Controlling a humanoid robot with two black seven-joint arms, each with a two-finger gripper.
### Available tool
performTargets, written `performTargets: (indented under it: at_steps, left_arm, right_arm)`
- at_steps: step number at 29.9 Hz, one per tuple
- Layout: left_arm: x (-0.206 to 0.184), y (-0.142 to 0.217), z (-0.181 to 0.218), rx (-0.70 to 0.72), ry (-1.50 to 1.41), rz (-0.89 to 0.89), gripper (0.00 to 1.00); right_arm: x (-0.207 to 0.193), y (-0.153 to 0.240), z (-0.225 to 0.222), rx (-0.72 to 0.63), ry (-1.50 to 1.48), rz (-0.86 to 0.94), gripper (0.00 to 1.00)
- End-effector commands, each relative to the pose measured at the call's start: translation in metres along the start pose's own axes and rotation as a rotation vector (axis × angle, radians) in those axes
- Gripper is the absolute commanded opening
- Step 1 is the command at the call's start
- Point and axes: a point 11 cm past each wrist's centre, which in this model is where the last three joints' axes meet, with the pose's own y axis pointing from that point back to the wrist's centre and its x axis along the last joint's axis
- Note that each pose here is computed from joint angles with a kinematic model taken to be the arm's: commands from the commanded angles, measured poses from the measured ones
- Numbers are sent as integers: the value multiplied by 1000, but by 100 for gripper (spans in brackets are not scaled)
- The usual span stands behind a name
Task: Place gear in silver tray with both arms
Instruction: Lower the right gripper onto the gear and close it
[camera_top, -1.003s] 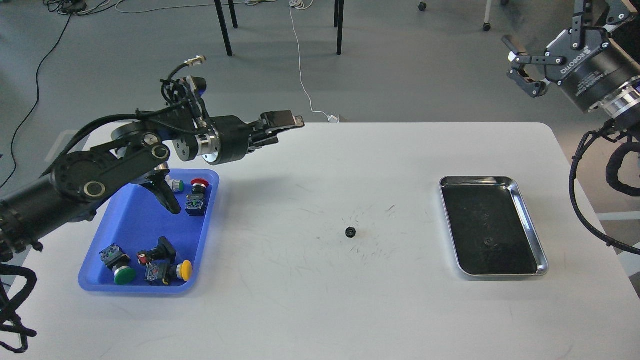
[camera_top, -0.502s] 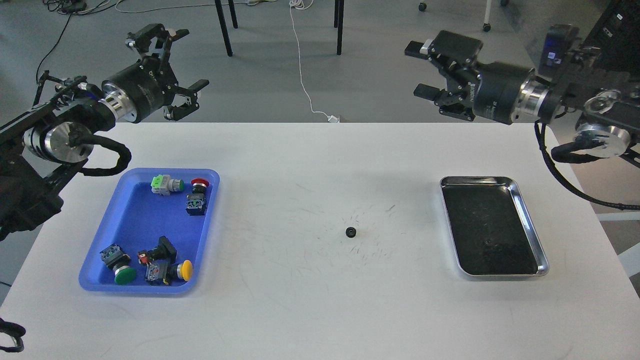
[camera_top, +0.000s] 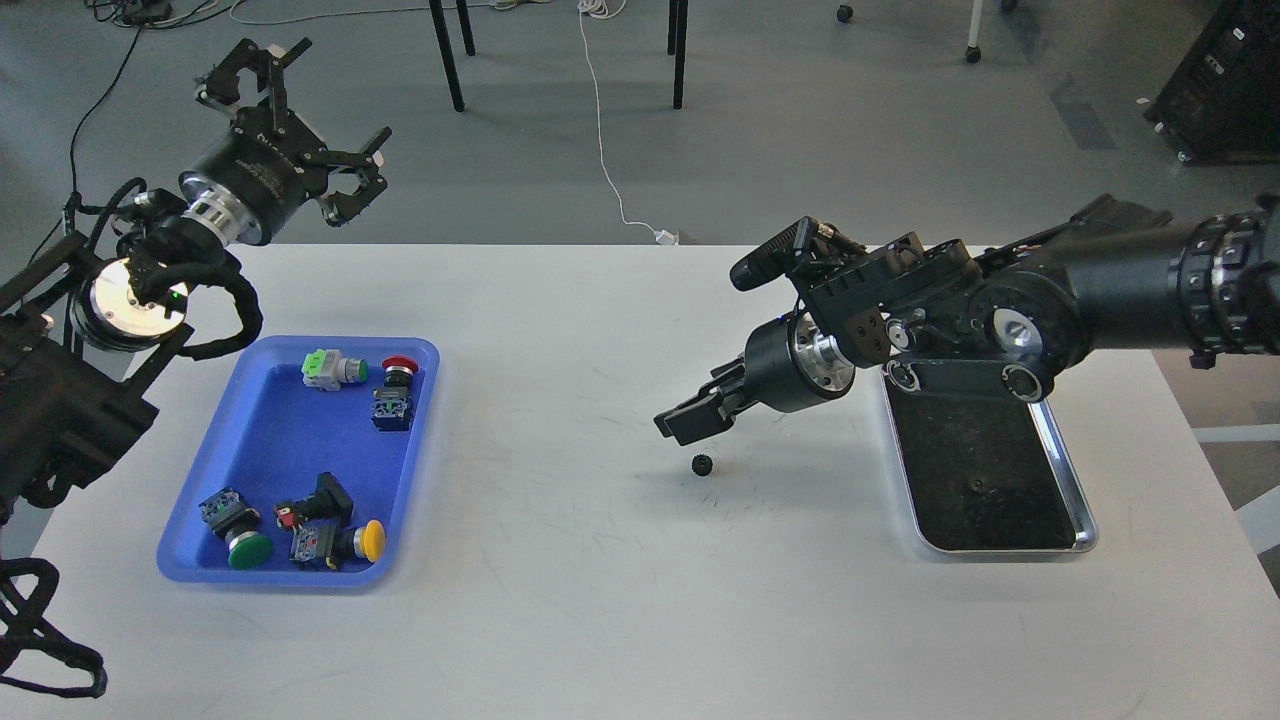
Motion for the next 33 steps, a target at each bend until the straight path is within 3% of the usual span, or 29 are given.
performTargets:
  at_steps: [1, 7, 20, 33]
  left_arm:
    - [0, 0, -1, 3, -2, 0, 98]
    - [-2, 0, -4, 7, 0, -5, 98]
    - [-1, 1, -4, -13, -4, -11, 98]
    - [-1, 2, -2, -15, -7, -11, 98]
  right_arm:
    - [-14, -11, 1, -11, 46, -33, 93]
    - [-35, -28, 4, -22, 66, -78, 92]
    - [-44, -38, 22, -58, 35, -56, 62]
    - [-51, -47, 21, -41, 25, 9, 54]
